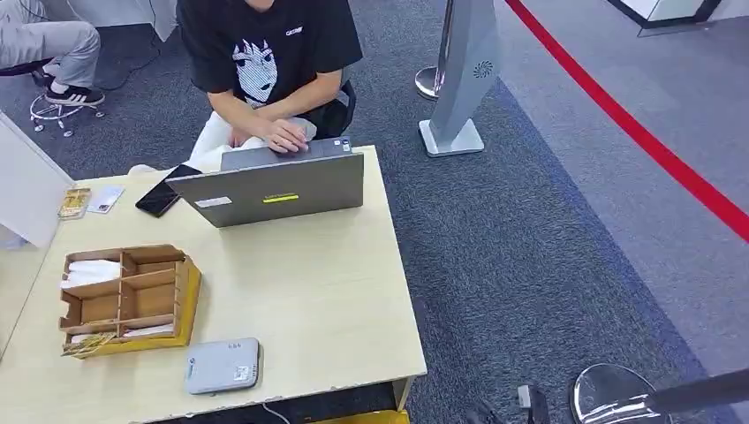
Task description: Pass the card to the sensor for recognition and then transmit it.
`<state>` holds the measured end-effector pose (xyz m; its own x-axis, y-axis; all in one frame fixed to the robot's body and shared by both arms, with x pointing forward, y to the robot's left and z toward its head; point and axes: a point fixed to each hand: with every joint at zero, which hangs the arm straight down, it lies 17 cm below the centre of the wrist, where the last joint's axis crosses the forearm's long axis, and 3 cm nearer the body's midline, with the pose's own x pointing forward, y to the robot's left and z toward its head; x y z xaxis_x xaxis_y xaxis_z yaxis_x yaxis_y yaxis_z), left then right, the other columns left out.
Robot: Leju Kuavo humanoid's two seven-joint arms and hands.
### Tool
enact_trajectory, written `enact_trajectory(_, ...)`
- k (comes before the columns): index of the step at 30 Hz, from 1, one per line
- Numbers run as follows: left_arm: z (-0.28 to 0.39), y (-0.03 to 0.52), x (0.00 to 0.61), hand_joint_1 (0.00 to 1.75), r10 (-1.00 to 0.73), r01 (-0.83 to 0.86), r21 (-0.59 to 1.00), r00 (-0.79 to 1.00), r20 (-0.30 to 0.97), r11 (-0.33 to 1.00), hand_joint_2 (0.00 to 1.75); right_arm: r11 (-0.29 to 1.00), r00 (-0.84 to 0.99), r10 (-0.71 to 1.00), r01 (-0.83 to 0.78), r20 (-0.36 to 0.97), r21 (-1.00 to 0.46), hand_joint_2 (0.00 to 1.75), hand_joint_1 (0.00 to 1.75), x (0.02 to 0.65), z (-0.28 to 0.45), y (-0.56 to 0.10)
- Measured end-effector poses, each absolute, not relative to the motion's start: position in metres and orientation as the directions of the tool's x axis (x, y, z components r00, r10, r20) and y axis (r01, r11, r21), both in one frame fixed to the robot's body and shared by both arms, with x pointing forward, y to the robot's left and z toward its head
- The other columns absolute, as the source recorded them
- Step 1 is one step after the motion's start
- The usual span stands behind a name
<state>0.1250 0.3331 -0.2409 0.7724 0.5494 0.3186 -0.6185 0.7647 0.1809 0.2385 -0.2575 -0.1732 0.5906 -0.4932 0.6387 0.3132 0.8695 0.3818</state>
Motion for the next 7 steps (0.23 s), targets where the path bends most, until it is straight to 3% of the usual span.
enact_trajectory(4, -0.244, 0.322, 0.133, 0.00, 0.494, -0.561, 0.149, 0.805, 0.330, 0.814, 1.75, 0.883, 0.640, -0.467, 0.298, 0.611, 0.363, 1.75, 0.00, 0.229, -0.184, -0.245)
enact_trajectory(5, -0.244, 0.319, 0.134, 0.00, 0.481, -0.547, 0.142, 0.811, 0.332, 0.825, 1.75, 0.887, 0.652, -0.458, 0.293, 0.604, 0.357, 0.00, 0.00, 0.226, -0.187, -0.242)
enact_trajectory(6, -0.245, 0.317, 0.135, 0.00, 0.467, -0.531, 0.135, 0.819, 0.333, 0.836, 0.00, 0.893, 0.667, -0.445, 0.286, 0.597, 0.347, 0.00, 0.00, 0.222, -0.190, -0.241)
enact_trajectory(7, -0.246, 0.313, 0.135, 0.00, 0.453, -0.516, 0.128, 0.826, 0.335, 0.847, 0.00, 0.898, 0.680, -0.436, 0.282, 0.589, 0.339, 0.00, 0.00, 0.219, -0.194, -0.239)
